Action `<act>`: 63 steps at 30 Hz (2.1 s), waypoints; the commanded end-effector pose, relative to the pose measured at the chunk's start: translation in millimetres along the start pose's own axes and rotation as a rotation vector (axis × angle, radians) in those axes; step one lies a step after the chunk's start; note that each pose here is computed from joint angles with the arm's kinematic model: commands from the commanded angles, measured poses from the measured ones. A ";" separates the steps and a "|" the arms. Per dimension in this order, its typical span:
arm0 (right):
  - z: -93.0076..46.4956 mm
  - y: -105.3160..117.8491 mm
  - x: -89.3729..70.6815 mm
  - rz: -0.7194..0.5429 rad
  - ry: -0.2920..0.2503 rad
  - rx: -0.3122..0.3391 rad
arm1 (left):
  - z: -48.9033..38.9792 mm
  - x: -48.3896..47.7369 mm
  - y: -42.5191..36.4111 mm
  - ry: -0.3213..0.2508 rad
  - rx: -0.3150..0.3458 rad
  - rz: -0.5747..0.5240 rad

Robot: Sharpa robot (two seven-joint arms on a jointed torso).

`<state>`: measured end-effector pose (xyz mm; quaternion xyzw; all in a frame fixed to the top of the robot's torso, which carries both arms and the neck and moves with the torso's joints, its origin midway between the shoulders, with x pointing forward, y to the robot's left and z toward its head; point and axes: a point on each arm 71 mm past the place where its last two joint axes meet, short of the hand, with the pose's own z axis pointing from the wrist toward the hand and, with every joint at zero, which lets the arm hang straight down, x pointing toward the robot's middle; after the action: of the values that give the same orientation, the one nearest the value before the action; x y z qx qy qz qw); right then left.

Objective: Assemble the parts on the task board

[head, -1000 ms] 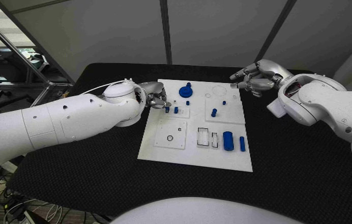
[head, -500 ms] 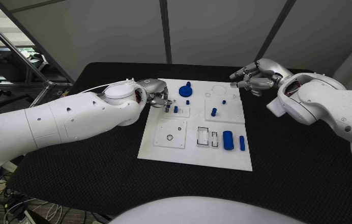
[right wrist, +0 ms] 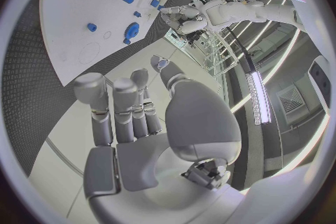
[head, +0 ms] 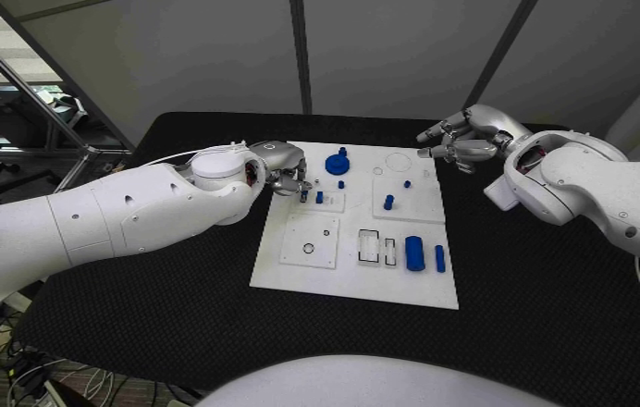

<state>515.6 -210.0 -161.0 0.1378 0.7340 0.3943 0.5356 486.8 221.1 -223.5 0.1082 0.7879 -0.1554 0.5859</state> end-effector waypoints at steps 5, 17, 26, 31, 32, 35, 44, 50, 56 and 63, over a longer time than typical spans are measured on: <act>0.8 2.3 0.0 -0.002 0.004 -0.014 | 2.2 0.7 -4.5 0.018 0.040 0.036; 1.0 2.6 0.4 -0.002 0.005 -0.015 | 4.6 3.4 -1.9 0.049 0.018 0.044; 1.1 2.6 0.5 -0.002 0.006 -0.015 | 4.6 5.5 1.6 0.076 -0.004 0.052; 1.3 2.8 0.7 -0.001 0.006 -0.016 | 4.5 6.5 1.2 0.091 -0.006 0.055; 1.4 2.8 0.8 -0.001 0.007 -0.016 | 4.5 6.6 1.1 0.093 -0.006 0.056; 1.4 2.8 0.8 -0.001 0.007 -0.016 | 4.3 7.3 1.0 0.103 -0.006 0.058; 1.7 2.8 0.9 -0.001 0.007 -0.016 | 3.2 8.3 1.0 0.119 -0.005 0.062; 1.9 2.7 0.9 -0.002 0.008 -0.017 | 2.6 8.3 0.3 0.122 0.000 0.062; 2.0 2.8 1.0 -0.001 0.008 -0.017 | 2.4 7.9 -0.8 0.117 0.007 0.061; 2.0 2.7 1.0 -0.002 0.008 -0.017 | 2.2 6.9 -2.4 0.104 0.019 0.057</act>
<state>516.6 -208.2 -161.5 0.1365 0.7343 0.3957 0.5344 487.5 220.3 -229.5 0.1367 0.8120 -0.1368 0.5507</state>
